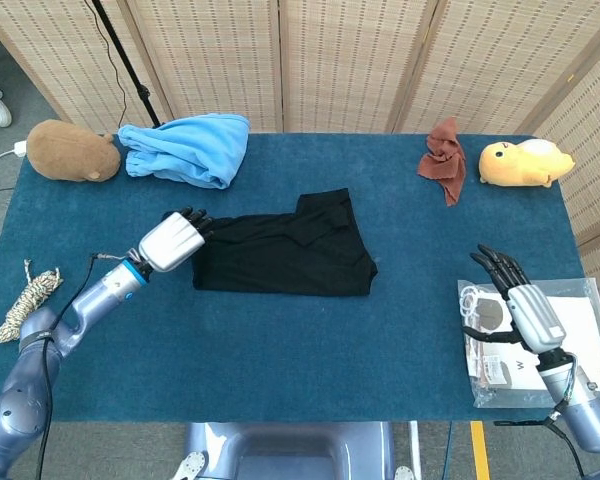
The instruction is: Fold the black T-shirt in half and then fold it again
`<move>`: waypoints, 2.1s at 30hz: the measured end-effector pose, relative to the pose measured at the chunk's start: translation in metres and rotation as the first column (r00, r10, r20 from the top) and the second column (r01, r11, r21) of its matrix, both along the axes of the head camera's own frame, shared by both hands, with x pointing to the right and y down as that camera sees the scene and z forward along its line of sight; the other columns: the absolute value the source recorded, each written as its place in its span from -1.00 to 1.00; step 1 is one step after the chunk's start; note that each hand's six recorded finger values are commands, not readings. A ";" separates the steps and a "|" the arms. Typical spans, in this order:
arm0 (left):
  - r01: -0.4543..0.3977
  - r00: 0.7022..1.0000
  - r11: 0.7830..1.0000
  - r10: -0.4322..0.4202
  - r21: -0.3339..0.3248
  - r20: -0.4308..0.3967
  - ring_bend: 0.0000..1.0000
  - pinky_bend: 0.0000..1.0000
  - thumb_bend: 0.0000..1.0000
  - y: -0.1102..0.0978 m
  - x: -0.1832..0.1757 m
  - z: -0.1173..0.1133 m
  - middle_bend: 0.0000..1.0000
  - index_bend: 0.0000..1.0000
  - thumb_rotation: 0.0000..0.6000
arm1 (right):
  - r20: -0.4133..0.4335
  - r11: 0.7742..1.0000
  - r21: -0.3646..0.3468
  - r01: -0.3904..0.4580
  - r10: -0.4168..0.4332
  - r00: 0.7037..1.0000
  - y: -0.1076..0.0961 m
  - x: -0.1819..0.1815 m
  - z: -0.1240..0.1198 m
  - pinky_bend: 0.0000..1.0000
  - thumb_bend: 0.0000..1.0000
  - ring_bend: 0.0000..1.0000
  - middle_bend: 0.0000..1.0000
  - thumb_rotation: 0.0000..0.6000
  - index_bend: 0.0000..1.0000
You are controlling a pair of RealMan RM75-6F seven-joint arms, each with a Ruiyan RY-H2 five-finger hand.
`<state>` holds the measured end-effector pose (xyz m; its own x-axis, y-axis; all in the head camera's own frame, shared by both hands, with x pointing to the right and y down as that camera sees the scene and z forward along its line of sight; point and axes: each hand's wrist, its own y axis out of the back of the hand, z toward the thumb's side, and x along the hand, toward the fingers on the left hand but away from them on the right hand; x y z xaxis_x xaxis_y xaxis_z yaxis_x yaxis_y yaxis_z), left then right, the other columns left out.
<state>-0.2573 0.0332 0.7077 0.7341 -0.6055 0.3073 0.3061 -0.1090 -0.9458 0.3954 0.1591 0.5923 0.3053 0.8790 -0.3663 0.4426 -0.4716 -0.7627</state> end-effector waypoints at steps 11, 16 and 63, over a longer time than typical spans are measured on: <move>-0.162 0.985 0.985 0.166 0.066 -0.054 -0.39 -0.15 0.00 0.000 0.083 -0.010 -0.25 0.25 1.00 | 0.022 1.000 0.002 -0.014 0.014 1.000 -0.003 0.005 -0.004 -1.00 -1.00 -1.00 -1.00 1.00 -1.00; -0.213 0.973 0.974 0.219 0.082 -0.071 -0.39 -0.15 -0.01 0.003 0.121 -0.012 -0.25 0.26 1.00 | 0.027 1.000 0.004 -0.020 0.020 0.999 -0.004 0.007 -0.005 -1.00 -1.00 -1.00 -1.00 1.00 -1.00; -0.053 0.977 0.988 0.022 -0.143 -0.212 -0.83 -0.39 -0.63 0.033 0.042 0.000 -0.95 -0.77 1.00 | 0.021 0.999 -0.036 0.026 -0.025 0.999 0.004 -0.008 0.005 -1.00 -1.00 -1.00 -1.00 1.00 -1.00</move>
<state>-0.2149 0.0657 0.7078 0.8130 -0.5359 0.2277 0.1093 -0.2437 -0.9637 0.3873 0.1632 0.5973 0.3355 0.8570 -0.3911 0.4456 -0.5101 -0.7357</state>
